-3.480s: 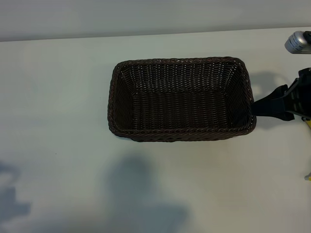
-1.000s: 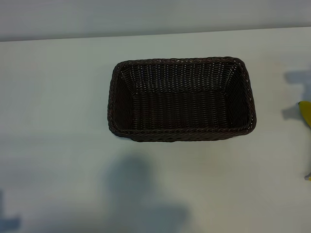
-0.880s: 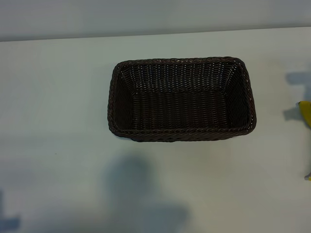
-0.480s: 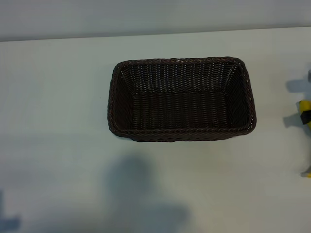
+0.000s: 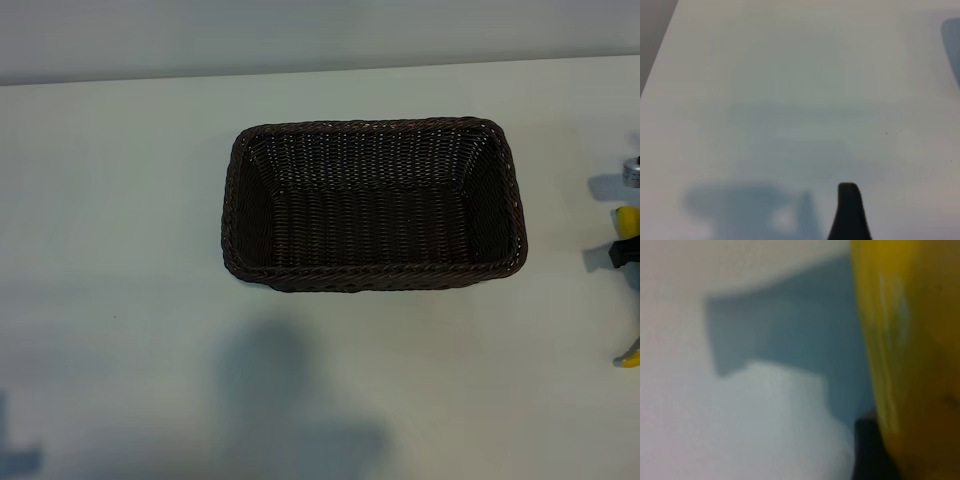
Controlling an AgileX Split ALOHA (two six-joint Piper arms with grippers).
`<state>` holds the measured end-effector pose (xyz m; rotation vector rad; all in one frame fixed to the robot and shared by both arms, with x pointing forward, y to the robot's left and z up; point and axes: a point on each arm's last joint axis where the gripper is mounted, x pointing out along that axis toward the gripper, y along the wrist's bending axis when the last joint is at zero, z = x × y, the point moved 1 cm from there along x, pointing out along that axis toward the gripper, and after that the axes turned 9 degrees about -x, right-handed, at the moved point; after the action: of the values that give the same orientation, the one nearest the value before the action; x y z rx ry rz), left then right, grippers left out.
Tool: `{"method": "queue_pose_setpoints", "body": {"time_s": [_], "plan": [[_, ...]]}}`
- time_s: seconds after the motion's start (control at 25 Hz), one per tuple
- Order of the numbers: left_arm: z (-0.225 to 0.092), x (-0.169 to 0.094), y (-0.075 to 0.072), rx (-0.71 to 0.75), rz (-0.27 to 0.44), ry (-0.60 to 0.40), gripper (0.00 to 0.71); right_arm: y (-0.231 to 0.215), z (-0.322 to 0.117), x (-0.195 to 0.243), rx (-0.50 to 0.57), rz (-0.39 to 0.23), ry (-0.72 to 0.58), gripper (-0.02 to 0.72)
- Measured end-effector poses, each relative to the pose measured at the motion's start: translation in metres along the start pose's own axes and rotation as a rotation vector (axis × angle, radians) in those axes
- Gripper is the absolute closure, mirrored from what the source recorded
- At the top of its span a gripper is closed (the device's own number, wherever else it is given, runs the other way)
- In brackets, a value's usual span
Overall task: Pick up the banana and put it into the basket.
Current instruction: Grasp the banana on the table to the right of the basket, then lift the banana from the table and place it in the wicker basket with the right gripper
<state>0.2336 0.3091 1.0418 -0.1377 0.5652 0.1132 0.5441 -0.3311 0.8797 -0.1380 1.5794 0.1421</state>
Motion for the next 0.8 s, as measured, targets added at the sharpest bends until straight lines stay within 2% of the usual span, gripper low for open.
{"method": "queue_pose_setpoints", "body": {"time_s": [0.24,0.64,0.8], "plan": [[0.000,0.000,0.000,0.000,0.000,0.000,0.150,0.000,-0.002,-0.010,0.001,-0.002,0.019,0.283],[0.000,0.000,0.000,0.000,0.000,0.000,0.150,0.001,0.000,-0.109,0.014,-0.014,-0.072,0.283],[0.000,0.000,0.000,0.000,0.000,0.000,0.150,0.002,0.002,-0.132,0.021,-0.004,-0.107,0.283]]}}
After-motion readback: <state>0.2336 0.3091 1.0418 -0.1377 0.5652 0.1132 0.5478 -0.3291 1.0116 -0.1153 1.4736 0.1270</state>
